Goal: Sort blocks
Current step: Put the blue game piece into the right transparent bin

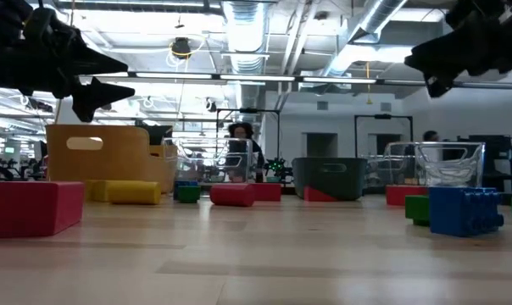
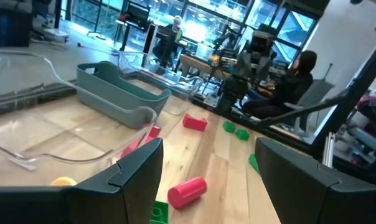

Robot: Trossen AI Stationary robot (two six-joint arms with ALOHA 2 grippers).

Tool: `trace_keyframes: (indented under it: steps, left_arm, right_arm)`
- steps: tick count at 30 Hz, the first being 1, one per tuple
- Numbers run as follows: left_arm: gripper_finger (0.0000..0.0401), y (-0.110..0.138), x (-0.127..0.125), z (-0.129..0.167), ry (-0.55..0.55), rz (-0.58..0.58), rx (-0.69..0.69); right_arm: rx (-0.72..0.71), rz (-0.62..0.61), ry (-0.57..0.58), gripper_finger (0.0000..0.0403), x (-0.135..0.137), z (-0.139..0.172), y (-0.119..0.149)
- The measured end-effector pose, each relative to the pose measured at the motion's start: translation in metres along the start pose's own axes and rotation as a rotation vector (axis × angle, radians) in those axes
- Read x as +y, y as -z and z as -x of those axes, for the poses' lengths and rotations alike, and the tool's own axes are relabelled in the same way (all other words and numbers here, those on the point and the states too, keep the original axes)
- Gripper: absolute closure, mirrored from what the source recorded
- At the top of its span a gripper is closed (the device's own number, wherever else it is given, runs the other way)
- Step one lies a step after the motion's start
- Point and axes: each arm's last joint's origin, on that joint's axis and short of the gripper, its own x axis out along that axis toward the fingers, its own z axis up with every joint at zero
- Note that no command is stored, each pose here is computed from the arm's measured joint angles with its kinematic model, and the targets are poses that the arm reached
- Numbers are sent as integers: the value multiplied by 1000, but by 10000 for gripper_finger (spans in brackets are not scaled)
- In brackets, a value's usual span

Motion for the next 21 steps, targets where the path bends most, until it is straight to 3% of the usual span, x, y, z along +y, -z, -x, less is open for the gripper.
trace_keyframes:
  steps: [5,9,14,21]
  left_arm:
    - [153,0,0,0,-1,0,1]
    - [153,2,1,-2,-11,-7,26]
    - [153,3,0,-5,-39,-31,107]
    - [153,4,-1,-9,-31,-108,130]
  right_arm:
    - [252,101,9,306,26,-36,-19]
    - [495,140,38,289,41,-70,-15]
    - [676,180,46,230,57,-105,-4]
    - [792,224,41,134,80,-142,-10]
